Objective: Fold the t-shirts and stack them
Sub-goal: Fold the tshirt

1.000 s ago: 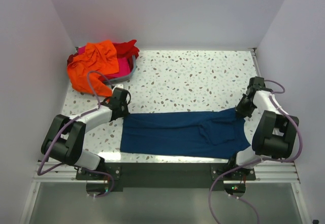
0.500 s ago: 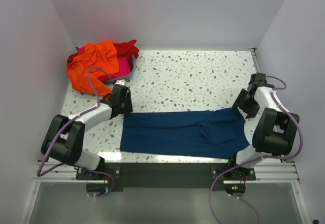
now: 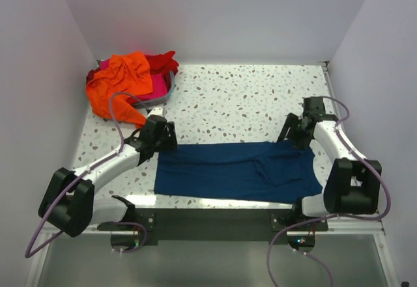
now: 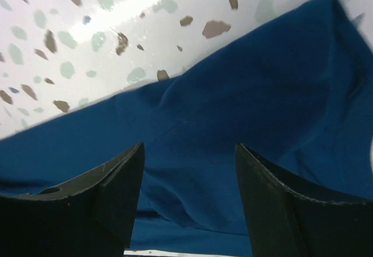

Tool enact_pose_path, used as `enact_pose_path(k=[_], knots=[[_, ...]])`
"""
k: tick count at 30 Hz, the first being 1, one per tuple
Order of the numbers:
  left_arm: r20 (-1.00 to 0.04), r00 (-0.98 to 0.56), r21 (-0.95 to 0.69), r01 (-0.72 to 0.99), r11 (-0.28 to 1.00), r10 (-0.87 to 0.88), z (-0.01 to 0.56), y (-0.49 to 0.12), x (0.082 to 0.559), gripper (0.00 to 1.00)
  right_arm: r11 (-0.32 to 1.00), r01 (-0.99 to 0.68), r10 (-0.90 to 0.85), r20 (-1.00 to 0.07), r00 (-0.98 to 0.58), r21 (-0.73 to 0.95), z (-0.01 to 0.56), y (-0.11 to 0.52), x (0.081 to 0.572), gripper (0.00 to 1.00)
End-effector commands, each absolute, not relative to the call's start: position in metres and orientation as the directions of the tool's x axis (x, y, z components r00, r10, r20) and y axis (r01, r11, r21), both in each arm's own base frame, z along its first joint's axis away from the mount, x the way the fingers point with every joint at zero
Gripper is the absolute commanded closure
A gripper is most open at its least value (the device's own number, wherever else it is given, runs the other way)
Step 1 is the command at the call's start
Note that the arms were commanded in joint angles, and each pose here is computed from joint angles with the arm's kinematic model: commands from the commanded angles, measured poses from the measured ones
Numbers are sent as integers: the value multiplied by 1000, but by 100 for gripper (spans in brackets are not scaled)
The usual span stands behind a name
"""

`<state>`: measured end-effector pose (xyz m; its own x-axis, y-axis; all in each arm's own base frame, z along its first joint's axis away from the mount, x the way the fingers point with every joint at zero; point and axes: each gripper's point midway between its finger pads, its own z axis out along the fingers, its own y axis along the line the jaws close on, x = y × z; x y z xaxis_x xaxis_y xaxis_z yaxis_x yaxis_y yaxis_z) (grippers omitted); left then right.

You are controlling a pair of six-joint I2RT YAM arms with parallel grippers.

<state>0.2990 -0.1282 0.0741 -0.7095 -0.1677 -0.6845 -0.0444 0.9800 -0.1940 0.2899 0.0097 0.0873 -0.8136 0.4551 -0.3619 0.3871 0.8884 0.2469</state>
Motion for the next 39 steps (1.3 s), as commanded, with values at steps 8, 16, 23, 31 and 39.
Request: enact_pose_path(k=[8,16,23,31,39], knots=[[-602,-767,-299,-43,953,-223,36,-147,281,29,864,419,484,-228,-845,280,25,26,288,34],[-583,-784,-254,-74,964,-213,14,-144,288,29,862,444,491,-184,-851,245,-3,22,297,35],[-602,-779,-182,-84,980,-178,16,-149,323,29,862,455,495,-173,-852,225,-10,18,324,35],[-634,-761,-76,-119,990,-140,29,-134,345,29,867,442,487,-203,-850,229,7,13,359,35],[-683,-718,-67,-121,990,-134,58,-123,348,28,884,381,457,-334,-824,269,62,11,369,30]])
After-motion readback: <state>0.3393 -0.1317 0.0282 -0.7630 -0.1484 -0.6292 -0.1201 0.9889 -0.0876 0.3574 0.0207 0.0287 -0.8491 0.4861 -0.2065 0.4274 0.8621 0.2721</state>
